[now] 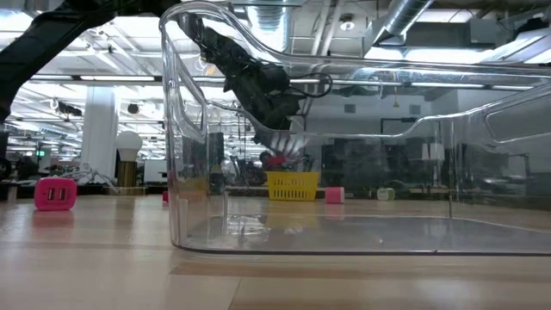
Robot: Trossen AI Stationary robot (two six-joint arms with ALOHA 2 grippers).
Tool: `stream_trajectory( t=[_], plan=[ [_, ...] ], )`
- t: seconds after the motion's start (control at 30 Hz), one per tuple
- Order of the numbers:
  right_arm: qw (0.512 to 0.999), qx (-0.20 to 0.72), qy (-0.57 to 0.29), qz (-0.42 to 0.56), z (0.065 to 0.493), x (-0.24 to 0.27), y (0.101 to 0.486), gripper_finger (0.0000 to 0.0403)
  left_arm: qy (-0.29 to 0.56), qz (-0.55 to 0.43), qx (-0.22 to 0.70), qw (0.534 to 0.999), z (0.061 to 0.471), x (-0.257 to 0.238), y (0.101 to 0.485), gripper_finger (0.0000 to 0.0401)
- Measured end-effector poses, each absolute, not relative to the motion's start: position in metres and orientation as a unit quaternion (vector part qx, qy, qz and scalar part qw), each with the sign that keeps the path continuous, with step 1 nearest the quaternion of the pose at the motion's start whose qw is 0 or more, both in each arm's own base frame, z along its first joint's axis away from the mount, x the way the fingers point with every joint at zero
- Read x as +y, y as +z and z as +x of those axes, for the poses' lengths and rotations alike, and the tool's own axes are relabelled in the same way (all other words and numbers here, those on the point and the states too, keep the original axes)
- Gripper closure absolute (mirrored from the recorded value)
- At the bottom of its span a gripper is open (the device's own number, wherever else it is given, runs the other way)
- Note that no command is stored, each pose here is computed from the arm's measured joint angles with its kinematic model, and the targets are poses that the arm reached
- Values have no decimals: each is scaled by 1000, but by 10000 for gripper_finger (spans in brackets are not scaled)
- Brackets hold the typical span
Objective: Pick & Place Office items
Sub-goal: Put the red digital clock on the top into the yellow bin, then put the red digital clock into the yellow bin
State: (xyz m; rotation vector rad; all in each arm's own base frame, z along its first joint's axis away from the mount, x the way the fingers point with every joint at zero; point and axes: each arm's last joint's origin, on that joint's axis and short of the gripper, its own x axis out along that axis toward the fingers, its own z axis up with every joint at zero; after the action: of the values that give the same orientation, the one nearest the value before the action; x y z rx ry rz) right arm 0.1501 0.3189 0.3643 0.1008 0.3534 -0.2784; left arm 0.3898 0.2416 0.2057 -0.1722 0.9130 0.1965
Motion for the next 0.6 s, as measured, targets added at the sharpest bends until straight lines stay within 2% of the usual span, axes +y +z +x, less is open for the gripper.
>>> stream_trajectory(
  t=[0.17,0.43,0.6],
  plan=[
    [973,177,-136,51,150,319,364,202,91,-81,439,890,392,238,206,254],
    [973,178,-135,51,149,320,364,202,74,-80,410,906,396,239,210,215],
    [973,179,-135,51,149,320,364,202,73,-71,385,917,399,240,216,209]
  ],
)
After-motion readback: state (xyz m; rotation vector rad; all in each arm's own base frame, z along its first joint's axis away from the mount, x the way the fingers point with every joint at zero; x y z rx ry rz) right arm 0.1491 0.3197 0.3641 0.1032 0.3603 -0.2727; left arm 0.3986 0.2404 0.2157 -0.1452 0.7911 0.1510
